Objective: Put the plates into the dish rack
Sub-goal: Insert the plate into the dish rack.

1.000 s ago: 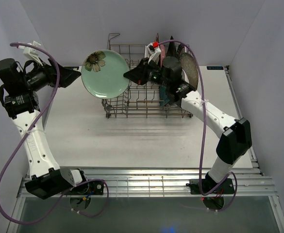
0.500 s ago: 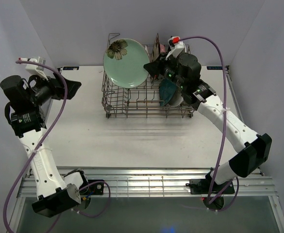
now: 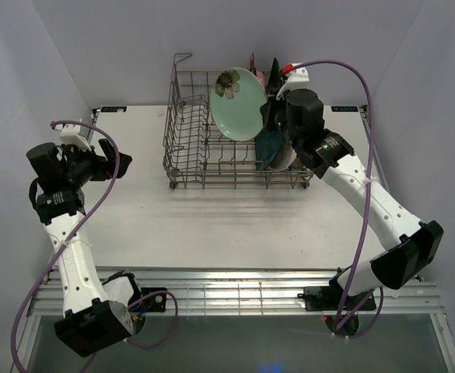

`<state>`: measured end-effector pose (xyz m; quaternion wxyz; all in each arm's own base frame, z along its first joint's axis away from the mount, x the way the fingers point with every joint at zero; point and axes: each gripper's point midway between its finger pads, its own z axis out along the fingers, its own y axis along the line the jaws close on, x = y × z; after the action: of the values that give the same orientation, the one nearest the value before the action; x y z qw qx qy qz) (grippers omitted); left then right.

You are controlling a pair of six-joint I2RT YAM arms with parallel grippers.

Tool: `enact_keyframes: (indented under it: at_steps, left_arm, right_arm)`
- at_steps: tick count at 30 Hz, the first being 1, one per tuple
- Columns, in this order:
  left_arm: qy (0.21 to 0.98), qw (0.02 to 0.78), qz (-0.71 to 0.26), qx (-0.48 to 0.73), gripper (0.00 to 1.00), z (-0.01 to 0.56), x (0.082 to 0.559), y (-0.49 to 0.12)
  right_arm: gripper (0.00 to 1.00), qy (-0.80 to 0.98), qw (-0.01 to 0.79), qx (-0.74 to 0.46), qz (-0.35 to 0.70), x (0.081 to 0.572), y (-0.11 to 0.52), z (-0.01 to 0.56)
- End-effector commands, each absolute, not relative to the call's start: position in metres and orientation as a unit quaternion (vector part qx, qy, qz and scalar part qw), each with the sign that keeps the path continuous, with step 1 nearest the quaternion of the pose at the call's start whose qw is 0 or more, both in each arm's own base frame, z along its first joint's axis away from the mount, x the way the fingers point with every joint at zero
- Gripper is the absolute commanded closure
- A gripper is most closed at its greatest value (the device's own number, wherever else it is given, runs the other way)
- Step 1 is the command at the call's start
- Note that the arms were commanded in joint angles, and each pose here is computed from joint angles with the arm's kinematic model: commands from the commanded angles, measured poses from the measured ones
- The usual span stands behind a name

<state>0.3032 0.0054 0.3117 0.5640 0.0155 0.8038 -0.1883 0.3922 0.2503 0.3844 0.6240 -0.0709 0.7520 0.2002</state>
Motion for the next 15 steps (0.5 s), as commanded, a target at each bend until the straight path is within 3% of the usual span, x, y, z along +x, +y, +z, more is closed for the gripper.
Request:
enact_keyframes:
  at_steps: [1,15]
  left_arm:
    - [0.795,0.588,-0.147,0.018,0.02,0.314,0.304,0.016]
    - [0.791,0.594,-0.142,0.013,0.02,0.312,0.303,0.017]
  right_arm:
    - [0.92,0.675,0.718,0.006,0.169,0.396,0.215,0.475]
    - [0.92,0.724,0.689,0.036,0.003,0.404,0.187,0.436]
